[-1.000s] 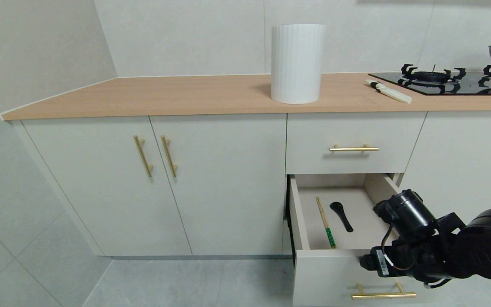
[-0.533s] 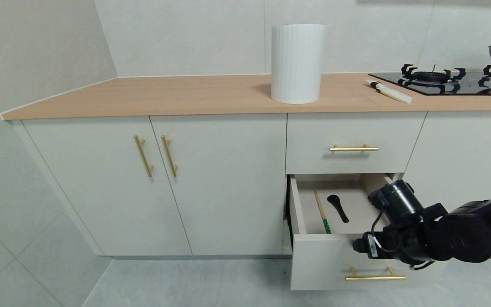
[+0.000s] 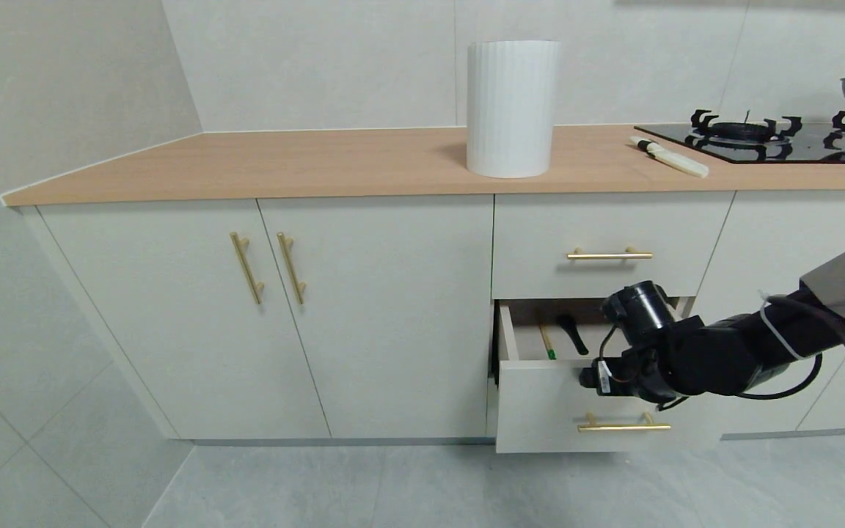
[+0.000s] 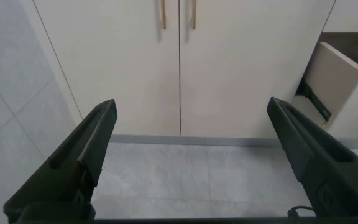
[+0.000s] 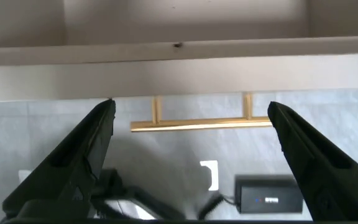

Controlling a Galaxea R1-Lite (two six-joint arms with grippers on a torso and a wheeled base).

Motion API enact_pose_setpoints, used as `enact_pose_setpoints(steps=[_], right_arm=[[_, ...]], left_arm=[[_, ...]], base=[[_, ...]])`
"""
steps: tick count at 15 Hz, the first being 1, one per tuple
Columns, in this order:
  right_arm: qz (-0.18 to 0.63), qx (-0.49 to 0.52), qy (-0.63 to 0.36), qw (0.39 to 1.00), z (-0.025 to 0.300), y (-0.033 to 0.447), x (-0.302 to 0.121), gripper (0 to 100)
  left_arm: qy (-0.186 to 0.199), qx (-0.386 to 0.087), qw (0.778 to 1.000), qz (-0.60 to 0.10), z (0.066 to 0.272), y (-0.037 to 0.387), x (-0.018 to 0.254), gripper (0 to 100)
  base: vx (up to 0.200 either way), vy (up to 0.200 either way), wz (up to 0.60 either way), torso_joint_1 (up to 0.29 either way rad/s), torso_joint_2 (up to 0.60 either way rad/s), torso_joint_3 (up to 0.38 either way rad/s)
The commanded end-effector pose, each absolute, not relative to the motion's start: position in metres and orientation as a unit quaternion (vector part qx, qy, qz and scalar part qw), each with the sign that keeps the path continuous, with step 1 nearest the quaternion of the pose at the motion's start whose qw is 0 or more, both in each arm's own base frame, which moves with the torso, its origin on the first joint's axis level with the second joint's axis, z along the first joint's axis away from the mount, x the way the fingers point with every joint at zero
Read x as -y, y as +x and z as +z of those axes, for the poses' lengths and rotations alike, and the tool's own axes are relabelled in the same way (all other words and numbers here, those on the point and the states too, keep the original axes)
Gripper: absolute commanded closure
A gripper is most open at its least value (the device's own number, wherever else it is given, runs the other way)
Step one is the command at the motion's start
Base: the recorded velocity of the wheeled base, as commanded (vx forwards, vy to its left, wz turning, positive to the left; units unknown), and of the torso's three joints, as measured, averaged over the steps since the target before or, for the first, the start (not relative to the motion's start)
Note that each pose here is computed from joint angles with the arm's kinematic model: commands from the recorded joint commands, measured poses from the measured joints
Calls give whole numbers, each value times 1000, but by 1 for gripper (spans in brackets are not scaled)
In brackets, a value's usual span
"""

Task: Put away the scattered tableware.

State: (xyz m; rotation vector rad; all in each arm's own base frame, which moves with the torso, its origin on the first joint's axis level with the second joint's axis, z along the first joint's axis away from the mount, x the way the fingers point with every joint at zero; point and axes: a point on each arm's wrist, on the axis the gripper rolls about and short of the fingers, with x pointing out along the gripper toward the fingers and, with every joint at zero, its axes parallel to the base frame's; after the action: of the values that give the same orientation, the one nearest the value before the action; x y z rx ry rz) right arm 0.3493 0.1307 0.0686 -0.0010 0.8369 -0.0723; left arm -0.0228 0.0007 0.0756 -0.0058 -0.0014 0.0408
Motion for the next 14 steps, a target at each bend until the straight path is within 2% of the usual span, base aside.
enact_pose_setpoints(steps=[1,6,14], right_arm=[[-41,-408,0,912,57,364,-132,0],[-36,-357,22,933,66,376,-133,0],[-49,-295,54,953,39,403,-121,0]], left_arm=[[-3,0,1000,21,76,-23,-1,0],[-3,0,1000,21,76,-23,-1,0],[-3,0,1000,21,76,-23,-1,0]], base=[[0,0,0,0,0,0],[0,0,0,0,0,0],[0,0,0,0,0,0]])
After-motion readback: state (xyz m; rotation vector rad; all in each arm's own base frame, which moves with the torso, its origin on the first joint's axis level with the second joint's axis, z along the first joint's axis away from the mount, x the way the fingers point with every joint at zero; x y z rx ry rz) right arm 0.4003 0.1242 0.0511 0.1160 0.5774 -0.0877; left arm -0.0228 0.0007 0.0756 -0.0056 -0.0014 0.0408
